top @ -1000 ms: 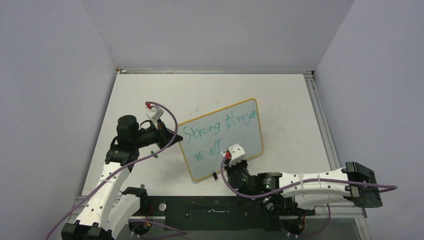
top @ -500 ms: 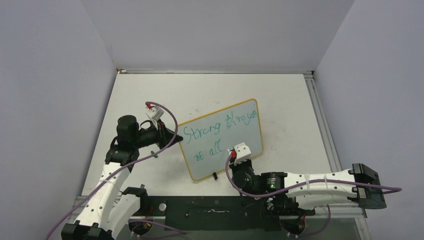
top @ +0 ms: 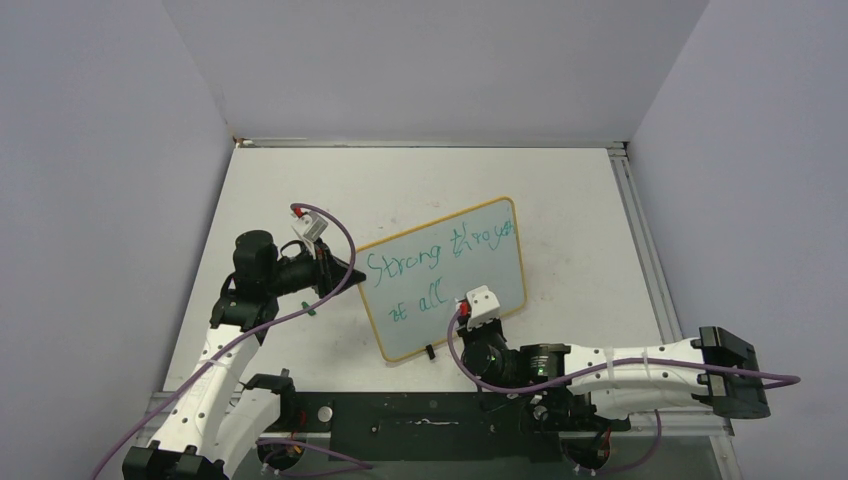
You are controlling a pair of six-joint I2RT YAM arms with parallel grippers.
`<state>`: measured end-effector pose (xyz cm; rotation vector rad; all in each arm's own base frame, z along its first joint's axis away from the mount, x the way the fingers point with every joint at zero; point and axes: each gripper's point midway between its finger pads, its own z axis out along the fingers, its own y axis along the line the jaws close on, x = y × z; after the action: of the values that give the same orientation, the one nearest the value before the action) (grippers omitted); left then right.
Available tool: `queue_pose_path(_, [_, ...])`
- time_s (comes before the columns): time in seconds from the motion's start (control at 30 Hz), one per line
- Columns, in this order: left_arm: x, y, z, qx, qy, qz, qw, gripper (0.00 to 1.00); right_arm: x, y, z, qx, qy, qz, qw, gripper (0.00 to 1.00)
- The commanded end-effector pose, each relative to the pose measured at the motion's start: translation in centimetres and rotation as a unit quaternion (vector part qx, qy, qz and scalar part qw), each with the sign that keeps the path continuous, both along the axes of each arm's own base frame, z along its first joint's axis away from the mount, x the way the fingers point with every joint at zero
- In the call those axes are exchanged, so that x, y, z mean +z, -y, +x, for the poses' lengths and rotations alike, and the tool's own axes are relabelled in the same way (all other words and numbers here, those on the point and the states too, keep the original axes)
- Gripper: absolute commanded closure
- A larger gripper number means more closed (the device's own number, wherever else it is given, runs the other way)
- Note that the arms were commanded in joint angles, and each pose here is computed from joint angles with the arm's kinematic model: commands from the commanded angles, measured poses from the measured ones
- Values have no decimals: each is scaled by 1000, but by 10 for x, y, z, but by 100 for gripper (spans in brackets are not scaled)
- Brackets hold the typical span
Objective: Write a sentence on the whiteboard
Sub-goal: Write a sentence on the whiteboard, then close the whiteboard marker at the center of the board.
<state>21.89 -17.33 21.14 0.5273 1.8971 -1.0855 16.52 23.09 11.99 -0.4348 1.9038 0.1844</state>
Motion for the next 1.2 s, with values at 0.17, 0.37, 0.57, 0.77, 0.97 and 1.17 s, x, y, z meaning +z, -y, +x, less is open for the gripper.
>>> queue_pose_path(0.17, [15,2,2,-8,39,1,999,100,23,-1,5,-6,23,26,999,95])
queue_pose_path(0.37, [16,1,2,-7,39,-1,999,100,72,0,1,18,66,60,996,95])
queue_pose_path(0.57, [19,0,1,3,43,-1,999,69,133,13,19,-6,147,61,987,95])
queue_pose_path(0.77, [27,-8,-3,29,47,6,998,38,197,27,64,-43,213,65,974,95])
queue_pose_path(0.97, [51,-22,-15,82,57,9,995,28,239,39,110,-58,240,110,963,95])
queue_pose_path(1.17, [68,-54,-7,215,21,20,976,27,263,47,120,-74,253,146,953,95])
